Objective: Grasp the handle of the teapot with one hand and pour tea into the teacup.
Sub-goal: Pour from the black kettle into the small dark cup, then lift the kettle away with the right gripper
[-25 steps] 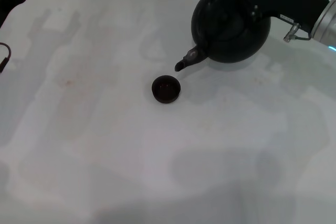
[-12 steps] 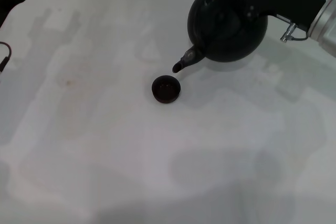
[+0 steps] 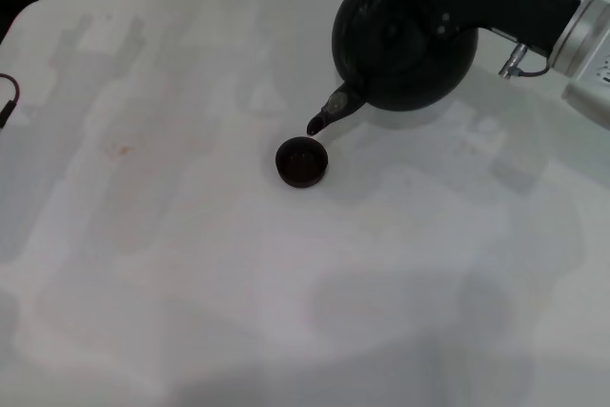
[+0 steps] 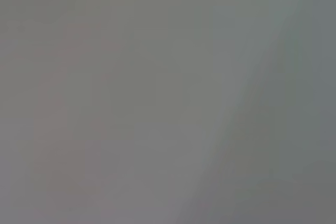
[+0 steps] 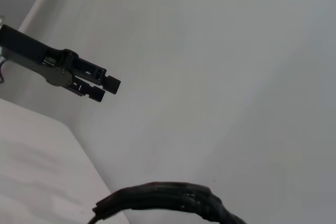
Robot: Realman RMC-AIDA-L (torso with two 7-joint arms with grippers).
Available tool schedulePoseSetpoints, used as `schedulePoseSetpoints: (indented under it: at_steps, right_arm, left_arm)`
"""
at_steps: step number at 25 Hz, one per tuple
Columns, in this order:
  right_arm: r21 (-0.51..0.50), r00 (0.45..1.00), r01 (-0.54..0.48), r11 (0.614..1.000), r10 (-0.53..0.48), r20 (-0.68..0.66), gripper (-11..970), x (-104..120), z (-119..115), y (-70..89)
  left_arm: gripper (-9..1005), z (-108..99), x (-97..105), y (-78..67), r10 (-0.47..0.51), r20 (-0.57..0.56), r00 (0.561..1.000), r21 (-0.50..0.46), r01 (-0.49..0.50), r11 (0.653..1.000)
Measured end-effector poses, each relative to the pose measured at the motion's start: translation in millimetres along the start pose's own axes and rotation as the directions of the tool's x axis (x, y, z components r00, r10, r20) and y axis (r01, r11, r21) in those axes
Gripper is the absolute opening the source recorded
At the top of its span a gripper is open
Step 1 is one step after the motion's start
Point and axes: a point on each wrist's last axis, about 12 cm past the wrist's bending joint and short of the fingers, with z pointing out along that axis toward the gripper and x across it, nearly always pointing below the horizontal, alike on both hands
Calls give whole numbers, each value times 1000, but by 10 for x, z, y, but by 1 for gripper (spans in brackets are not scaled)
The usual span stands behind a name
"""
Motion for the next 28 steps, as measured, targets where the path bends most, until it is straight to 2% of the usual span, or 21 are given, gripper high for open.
schedulePoseSetpoints:
  at_steps: [10,28]
  right_arm:
    - [-4,998,67,998,-67,1,129,-4,11,11]
    - [-3,996,84,996,-84,-6,120,3,14,14]
  left_arm:
    - [835,0,-1,1,-1,1,1000,-1,1,1000]
    - [835,-2,3,0,-1,-1,1000,0,1,1000]
